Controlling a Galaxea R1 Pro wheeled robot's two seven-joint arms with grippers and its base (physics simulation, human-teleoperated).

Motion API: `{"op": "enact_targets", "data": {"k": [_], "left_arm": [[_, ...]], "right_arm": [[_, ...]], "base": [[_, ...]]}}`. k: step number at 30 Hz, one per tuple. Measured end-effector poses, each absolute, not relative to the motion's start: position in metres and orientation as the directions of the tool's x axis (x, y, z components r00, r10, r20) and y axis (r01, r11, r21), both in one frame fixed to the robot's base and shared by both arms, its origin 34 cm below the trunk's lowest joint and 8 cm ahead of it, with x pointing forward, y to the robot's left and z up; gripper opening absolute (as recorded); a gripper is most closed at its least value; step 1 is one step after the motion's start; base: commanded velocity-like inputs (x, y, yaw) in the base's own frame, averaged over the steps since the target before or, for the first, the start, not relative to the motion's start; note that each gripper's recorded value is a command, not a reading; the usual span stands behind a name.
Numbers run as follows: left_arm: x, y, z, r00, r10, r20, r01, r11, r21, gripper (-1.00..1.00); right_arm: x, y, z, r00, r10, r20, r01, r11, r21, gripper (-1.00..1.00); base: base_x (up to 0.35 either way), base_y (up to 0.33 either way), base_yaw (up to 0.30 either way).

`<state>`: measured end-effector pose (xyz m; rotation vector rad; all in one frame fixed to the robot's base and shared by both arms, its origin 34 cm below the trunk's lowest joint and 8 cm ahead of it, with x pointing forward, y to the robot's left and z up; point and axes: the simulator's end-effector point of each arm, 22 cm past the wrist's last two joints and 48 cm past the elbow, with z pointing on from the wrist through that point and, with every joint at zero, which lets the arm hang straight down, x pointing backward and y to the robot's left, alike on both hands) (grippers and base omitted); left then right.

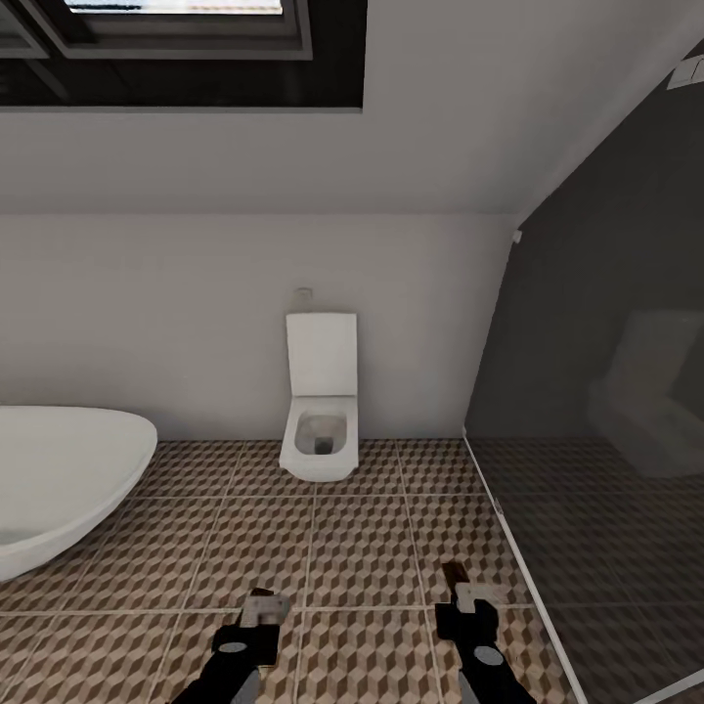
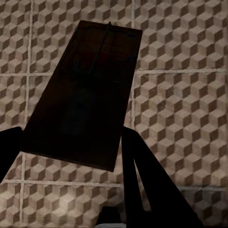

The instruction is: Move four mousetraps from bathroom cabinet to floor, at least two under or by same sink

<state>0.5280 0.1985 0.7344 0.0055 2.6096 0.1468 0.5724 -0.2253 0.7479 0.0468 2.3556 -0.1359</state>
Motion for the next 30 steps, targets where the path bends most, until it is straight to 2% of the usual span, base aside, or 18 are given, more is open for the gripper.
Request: {"op": "enact_targets", "data": {"k": [6,9,20,26,27,30], "left_arm": [[0.548,0.202,0.746,-0.883,0.061,-0.466,0.001,0.992,0.127,-1.00],[0.523,0.221,0.721,-0.919,0.070,-0.388,0.003,0.986,0.168,-1.00],[0.514,0.228,0.713,-0.928,0.073,-0.364,0.007,0.984,0.179,-1.00],[0.526,0.213,0.723,-0.915,0.073,-0.396,0.012,0.988,0.154,-1.00],[0.551,0.196,0.748,-0.882,0.068,-0.466,0.014,0.993,0.119,-1.00],[0.566,0.186,0.764,-0.859,0.063,-0.508,0.016,0.995,0.097,-1.00]], "right_arm": [[0.621,-0.215,0.776,-0.714,-0.004,-0.700,0.076,0.994,-0.084,-1.00],[0.624,-0.204,0.778,-0.731,-0.003,-0.683,0.066,0.995,-0.075,-1.00],[0.626,-0.199,0.778,-0.728,-0.017,-0.686,0.045,0.996,-0.073,-1.00],[0.626,-0.204,0.778,-0.727,-0.025,-0.686,0.043,0.996,-0.082,-1.00],[0.626,-0.205,0.778,-0.727,-0.026,-0.686,0.044,0.995,-0.085,-1.00],[0.626,-0.205,0.778,-0.727,-0.027,-0.686,0.044,0.995,-0.085,-1.00]], "base": [[0.000,0.000,0.000],[0.000,0.000,0.000],[0.000,0.000,0.000],[0.000,0.000,0.000],[0.000,0.000,0.000],[0.000,0.000,0.000]]}}
